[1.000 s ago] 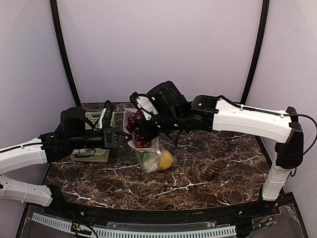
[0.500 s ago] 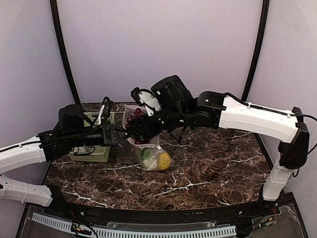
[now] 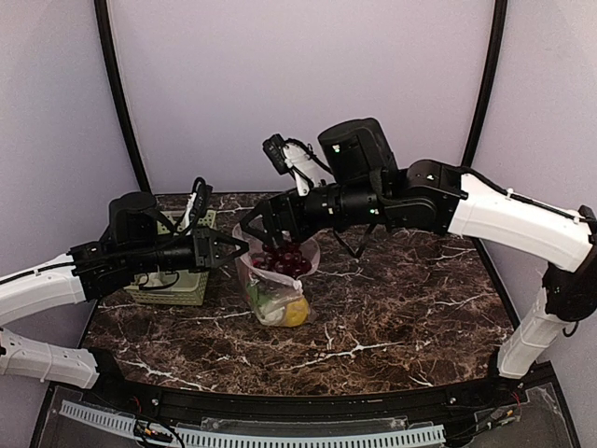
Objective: Place the food in the zip-top bag and seal the zipper
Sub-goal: Place the fake fruit in the zipper food storage bag.
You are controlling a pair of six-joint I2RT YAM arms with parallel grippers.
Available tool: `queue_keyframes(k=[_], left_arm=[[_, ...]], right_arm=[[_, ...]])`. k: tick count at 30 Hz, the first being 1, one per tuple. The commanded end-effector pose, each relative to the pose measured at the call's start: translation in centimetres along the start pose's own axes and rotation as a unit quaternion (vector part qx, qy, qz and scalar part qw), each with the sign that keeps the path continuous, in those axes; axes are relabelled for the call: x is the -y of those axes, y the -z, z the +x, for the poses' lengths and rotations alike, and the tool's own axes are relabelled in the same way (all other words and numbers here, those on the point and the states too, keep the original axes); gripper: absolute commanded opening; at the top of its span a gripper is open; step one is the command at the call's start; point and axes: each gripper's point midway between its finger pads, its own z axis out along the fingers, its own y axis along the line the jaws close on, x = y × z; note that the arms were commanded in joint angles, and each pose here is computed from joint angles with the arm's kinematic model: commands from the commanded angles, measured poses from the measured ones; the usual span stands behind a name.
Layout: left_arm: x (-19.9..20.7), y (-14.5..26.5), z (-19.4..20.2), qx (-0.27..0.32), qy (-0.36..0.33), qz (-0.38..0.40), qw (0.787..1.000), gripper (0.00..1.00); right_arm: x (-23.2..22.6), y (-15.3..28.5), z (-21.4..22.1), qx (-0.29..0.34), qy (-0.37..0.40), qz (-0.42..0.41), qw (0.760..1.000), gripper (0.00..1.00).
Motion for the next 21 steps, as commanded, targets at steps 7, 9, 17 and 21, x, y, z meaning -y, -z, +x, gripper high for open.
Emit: queue_keyframes(k=[7, 9, 17, 21], left_arm=[[1.3, 0.4, -1.3, 0.018, -0.005, 0.013, 1.000, 0.01], [1.3, 0.5, -1.4, 0.019, -0.006, 0.012, 1.000, 0.01], [1.3, 0.5, -1.3, 0.019, -0.004, 0.013, 1.000, 0.01], [1.3, 0.7, -1.3, 0.020, -0.004, 0.011, 1.000, 0.01]], right_arm=[[1.9, 2.0, -0.8, 0.029, -0.025, 0.042, 0.998, 0.92], [3.7, 2.2, 0.2, 0.018, -0.053, 0.067, 0.996, 0.92], [7.9, 2.5, 5.7, -0.024, -0.138, 0.085, 0.986, 0.82], [7.4, 2.4, 7.3, -0.016, -0.175, 0.020, 0.984, 0.71]])
